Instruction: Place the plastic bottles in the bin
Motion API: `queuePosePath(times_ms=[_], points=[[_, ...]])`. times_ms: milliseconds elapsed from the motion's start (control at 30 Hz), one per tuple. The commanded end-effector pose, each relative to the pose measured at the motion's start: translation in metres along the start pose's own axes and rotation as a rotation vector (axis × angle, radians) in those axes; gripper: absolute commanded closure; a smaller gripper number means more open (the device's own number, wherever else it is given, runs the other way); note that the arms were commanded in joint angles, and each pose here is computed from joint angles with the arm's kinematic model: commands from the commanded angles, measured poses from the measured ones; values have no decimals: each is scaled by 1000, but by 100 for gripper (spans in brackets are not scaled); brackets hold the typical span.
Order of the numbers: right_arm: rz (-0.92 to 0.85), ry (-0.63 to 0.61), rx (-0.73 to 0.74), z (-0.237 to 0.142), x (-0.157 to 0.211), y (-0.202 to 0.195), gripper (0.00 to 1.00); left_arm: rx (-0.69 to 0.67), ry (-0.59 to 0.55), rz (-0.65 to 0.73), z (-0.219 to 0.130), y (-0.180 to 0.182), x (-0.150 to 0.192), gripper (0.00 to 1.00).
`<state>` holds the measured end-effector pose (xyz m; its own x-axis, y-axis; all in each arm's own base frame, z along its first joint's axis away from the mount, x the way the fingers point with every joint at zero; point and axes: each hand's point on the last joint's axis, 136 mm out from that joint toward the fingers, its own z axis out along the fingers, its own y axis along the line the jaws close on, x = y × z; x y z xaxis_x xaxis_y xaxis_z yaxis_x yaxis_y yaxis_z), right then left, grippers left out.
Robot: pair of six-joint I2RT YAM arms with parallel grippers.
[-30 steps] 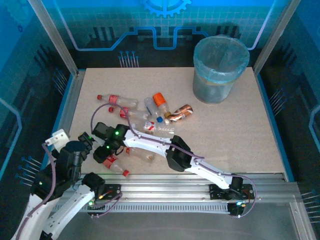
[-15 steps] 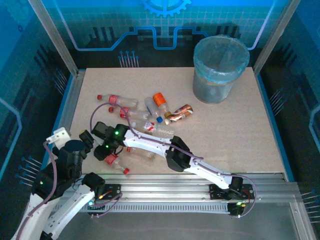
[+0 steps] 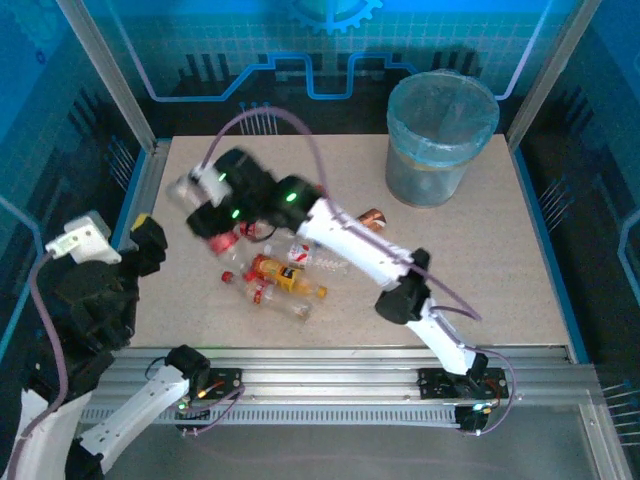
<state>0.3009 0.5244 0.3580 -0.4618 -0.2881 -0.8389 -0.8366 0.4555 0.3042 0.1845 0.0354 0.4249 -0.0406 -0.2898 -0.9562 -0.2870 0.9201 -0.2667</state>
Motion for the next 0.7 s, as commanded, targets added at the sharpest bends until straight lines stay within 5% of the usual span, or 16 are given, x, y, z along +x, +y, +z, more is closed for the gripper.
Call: queuePosePath(times_ms=[0,367,667], points=[[-119,-182,170,-68,-64,-51,52,209,41,57,27,-70,-8,20],[-214,-573,833,-259,-166,-252,54,717,269,5,108,-281,20,21],[-128,-581,1167,-317,-142,-386,56,919,441,-33,149,-386,77,21]])
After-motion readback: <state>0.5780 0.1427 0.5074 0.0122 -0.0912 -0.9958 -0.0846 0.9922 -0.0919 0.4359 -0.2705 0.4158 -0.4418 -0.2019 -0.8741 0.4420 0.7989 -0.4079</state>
